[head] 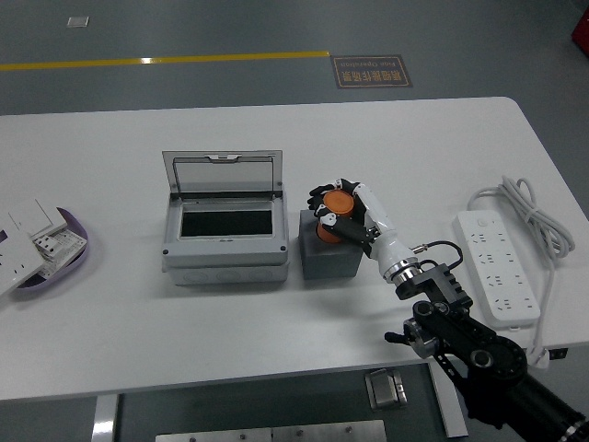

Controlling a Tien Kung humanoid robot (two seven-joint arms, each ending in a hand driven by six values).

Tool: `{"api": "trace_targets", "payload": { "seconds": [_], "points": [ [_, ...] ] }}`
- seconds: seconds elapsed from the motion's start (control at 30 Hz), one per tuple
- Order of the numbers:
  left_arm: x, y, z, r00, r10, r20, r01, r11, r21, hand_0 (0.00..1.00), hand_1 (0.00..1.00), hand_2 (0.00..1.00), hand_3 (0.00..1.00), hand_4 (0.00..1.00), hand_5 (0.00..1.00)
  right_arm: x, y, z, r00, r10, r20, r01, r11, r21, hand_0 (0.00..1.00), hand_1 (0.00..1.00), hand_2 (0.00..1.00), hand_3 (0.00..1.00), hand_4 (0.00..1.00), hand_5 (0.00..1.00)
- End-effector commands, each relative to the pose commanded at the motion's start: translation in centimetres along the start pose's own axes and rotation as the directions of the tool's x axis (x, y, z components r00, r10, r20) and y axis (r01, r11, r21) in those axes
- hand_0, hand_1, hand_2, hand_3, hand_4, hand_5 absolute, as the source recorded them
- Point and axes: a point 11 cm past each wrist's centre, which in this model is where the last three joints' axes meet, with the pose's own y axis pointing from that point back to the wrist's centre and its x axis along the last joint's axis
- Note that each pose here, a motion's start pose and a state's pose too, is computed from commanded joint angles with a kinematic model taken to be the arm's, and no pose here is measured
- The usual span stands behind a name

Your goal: Pick up the cylinder from the cube,place it in the box,flap close box

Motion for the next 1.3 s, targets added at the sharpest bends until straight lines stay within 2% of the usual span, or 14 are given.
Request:
{"api": "trace_targets", "payload": {
  "seconds": [0.03, 0.23, 0.33, 0.43, 0.47, 0.63, 0.67, 0.83, 0.87, 1.0, 1.07, 1.3],
  "points": [
    [0.0, 0.0, 0.0, 1.000, 0.000, 0.000, 0.000, 1.000, 0.000, 0.604, 0.606, 0.560, 0.595, 0.661, 0.209, 0.0, -0.1, -0.3, 1.000, 0.002, -0.004, -0.002, 1.000, 0.012, 0.403, 0.423, 0.384, 0.298, 0.002, 0.002],
    [0.0, 0.0, -0.3, 1.000, 0.002, 0.002, -0.002, 1.000, 0.008, 0.604, 0.606, 0.560, 0.595, 0.661, 0.209, -0.8, -0.5, -3.8, 0.999, 0.006, -0.042, -0.001, 0.993, 0.120, 0.403, 0.423, 0.384, 0.298, 0.002, 0.002],
    [0.1, 0.0, -0.4, 1.000, 0.004, 0.001, -0.004, 1.000, 0.014, 0.603, 0.605, 0.560, 0.595, 0.660, 0.208, -2.2, -0.9, -5.9, 0.998, -0.020, -0.052, 0.029, 0.984, 0.178, 0.403, 0.405, 0.372, 0.277, 0.002, 0.002],
    [0.2, -0.1, -0.6, 1.000, 0.008, 0.001, -0.008, 1.000, 0.020, 0.603, 0.605, 0.560, 0.595, 0.660, 0.208, -4.4, -1.5, -8.6, 0.996, -0.069, -0.061, 0.082, 0.966, 0.247, 0.403, 0.405, 0.372, 0.277, 0.002, 0.002],
    [0.2, -0.1, -0.6, 1.000, 0.008, 0.001, -0.008, 1.000, 0.021, 0.604, 0.605, 0.560, 0.595, 0.661, 0.209, -5.1, -1.6, -9.4, 0.995, -0.083, -0.064, 0.097, 0.959, 0.266, 0.178, 0.287, 0.336, 0.248, 0.002, 0.002],
    [0.3, 0.0, -0.6, 1.000, 0.010, 0.002, -0.010, 1.000, 0.021, 0.604, 0.605, 0.560, 0.595, 0.661, 0.209, -8.1, -2.3, -11.7, 0.985, -0.151, -0.078, 0.168, 0.935, 0.313, 0.178, 0.287, 0.336, 0.248, 0.002, 0.002],
    [0.4, 0.0, -0.6, 1.000, 0.010, 0.003, -0.010, 1.000, 0.022, 0.604, 0.606, 0.560, 0.594, 0.660, 0.209, -8.6, -2.4, -11.8, 0.983, -0.163, -0.079, 0.180, 0.932, 0.315, 0.020, 0.205, 0.324, 0.240, 0.002, 0.002],
    [0.5, 0.0, -0.6, 1.000, 0.014, 0.002, -0.014, 1.000, 0.026, 0.604, 0.606, 0.560, 0.594, 0.660, 0.209, -10.5, -2.9, -11.6, 0.977, -0.189, -0.098, 0.209, 0.939, 0.275, 0.020, 0.205, 0.324, 0.240, 0.002, 0.002],
    [0.6, 0.0, -0.6, 1.000, 0.015, 0.002, -0.015, 1.000, 0.027, 0.603, 0.606, 0.560, 0.594, 0.661, 0.208, -10.8, -3.0, -11.4, 0.975, -0.189, -0.116, 0.213, 0.942, 0.259, 0.002, 0.164, 0.308, 0.227, 0.002, 0.002],
    [0.8, 0.0, -0.5, 1.000, 0.019, 0.001, -0.019, 0.999, 0.027, 0.603, 0.606, 0.560, 0.594, 0.661, 0.208, -12.0, -3.7, -10.7, 0.952, -0.198, -0.232, 0.244, 0.951, 0.191, 0.002, 0.164, 0.308, 0.227, 0.002, 0.002],
    [0.8, 0.0, -0.5, 1.000, 0.020, 0.001, -0.020, 0.999, 0.026, 0.603, 0.605, 0.560, 0.592, 0.659, 0.209, -12.4, -4.0, -10.6, 0.933, -0.204, -0.295, 0.259, 0.953, 0.160, 0.002, 0.131, 0.302, 0.218, 0.002, 0.002],
    [0.9, 0.1, -0.3, 1.000, 0.021, 0.002, -0.021, 0.999, 0.026, 0.603, 0.605, 0.560, 0.593, 0.659, 0.209, -12.8, -5.2, -9.4, 0.816, -0.227, -0.531, 0.277, 0.961, 0.015, 0.002, 0.134, 0.329, 0.233, 0.002, 0.002]
  ]
}}
